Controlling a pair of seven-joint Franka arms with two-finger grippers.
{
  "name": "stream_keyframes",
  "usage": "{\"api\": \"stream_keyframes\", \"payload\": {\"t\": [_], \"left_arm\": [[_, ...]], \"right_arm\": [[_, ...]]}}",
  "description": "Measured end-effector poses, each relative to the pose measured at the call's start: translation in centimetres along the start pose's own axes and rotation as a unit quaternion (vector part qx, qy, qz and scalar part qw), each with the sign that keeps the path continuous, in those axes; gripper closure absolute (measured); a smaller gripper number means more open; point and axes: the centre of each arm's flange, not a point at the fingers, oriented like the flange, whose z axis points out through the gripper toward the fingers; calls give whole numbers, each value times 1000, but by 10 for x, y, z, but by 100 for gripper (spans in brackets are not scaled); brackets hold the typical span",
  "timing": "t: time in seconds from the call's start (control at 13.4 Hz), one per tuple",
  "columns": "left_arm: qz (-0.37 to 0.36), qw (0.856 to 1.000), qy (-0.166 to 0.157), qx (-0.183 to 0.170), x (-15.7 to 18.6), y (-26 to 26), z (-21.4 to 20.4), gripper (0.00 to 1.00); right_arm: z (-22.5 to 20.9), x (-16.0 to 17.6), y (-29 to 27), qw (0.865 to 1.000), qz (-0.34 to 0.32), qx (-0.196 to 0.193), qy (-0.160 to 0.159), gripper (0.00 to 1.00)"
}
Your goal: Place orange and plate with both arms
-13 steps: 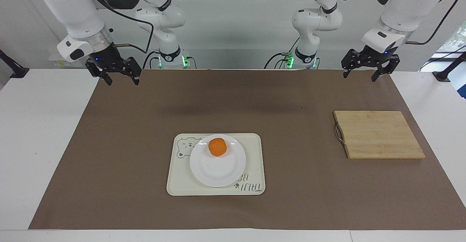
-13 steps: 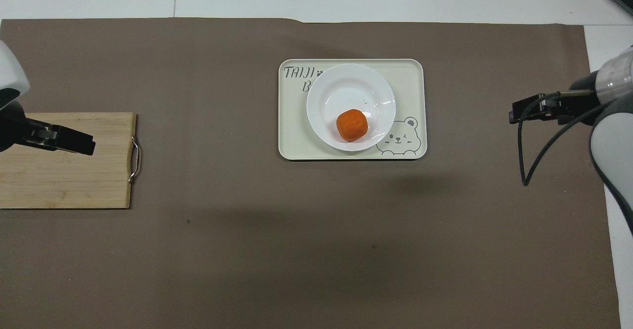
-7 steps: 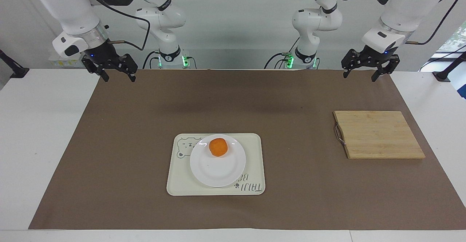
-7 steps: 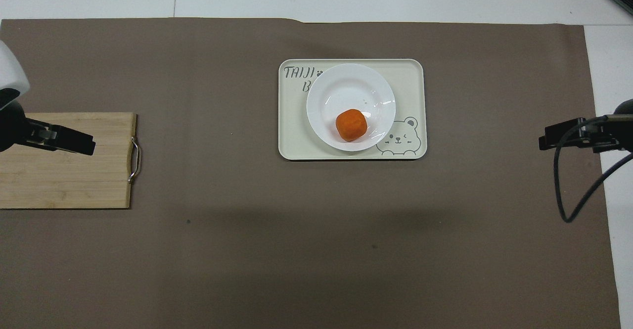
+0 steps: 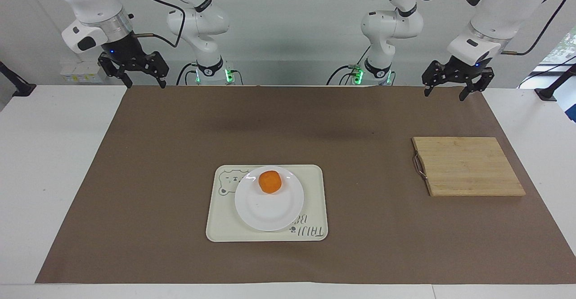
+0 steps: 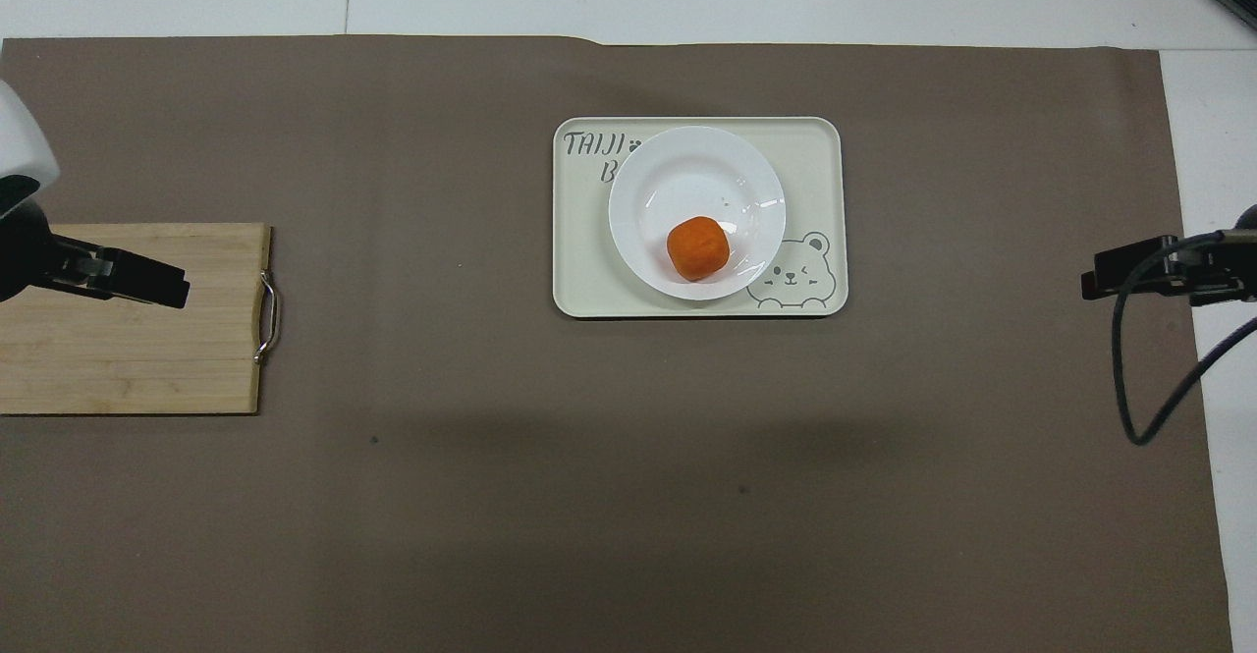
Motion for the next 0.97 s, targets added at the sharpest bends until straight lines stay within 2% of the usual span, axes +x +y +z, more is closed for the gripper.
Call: {"api": "stream_keyframes", "payload": {"t": [0.3, 0.97], "left_arm": [[0, 1000, 0, 0, 0, 0, 0, 0], [0, 1000, 0, 0, 0, 0, 0, 0]], "right_arm": [[-2, -1, 13, 1000, 12, 0, 2, 0], [-16, -3, 3, 1000, 3, -8, 11, 0]]}}
